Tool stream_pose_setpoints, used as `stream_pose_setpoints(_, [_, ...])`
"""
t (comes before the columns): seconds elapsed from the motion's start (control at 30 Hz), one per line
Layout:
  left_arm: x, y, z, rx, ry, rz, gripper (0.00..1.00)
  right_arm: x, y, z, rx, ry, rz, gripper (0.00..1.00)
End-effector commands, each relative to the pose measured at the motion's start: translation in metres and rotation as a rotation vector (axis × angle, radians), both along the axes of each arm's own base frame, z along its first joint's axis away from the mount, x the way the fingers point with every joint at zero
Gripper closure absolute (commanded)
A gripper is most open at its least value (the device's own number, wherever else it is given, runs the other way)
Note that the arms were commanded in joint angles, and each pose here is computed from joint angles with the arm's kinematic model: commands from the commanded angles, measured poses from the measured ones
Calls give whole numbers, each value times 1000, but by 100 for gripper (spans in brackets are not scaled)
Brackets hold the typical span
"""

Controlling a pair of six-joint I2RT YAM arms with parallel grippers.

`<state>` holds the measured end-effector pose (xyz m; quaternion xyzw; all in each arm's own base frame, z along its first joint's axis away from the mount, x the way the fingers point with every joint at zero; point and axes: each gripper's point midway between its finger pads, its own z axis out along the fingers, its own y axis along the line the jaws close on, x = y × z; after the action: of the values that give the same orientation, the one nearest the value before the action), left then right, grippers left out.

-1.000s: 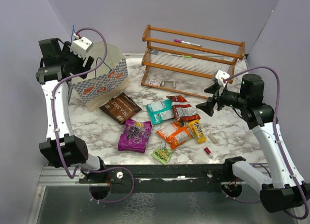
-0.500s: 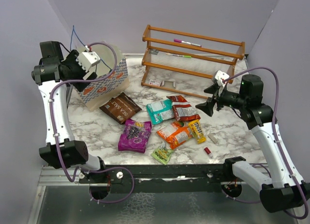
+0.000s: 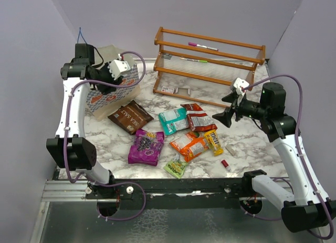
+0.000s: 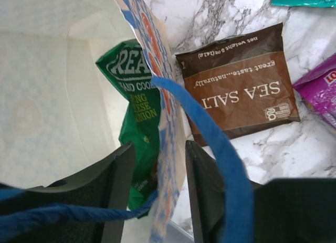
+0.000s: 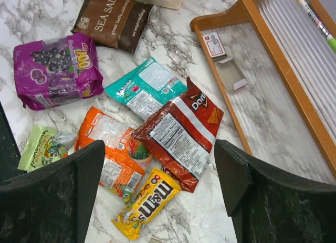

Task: Place the snacks into the paper bag
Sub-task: Pick up the snack from the center of the board.

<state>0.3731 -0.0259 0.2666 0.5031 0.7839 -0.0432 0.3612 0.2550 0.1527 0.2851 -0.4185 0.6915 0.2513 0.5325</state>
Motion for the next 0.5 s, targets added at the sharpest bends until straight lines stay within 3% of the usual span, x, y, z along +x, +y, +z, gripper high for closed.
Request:
stream_pose_setpoints(0.0, [13, -18, 6, -27, -64, -66, 65, 0, 1, 8, 22, -26, 11, 15])
stream_pose_setpoints(0.07, [19, -25, 7, -17, -94, -109, 84, -1, 1, 8, 23, -26, 11, 15])
stream_pose_setpoints(0.17, [30, -31, 8, 31, -155, -166, 100, -1, 0, 7, 22, -25, 7, 14])
stream_pose_setpoints(0.47, [52, -46, 22, 89, -243, -308, 100, 2, -2, 5, 30, -8, -2, 14])
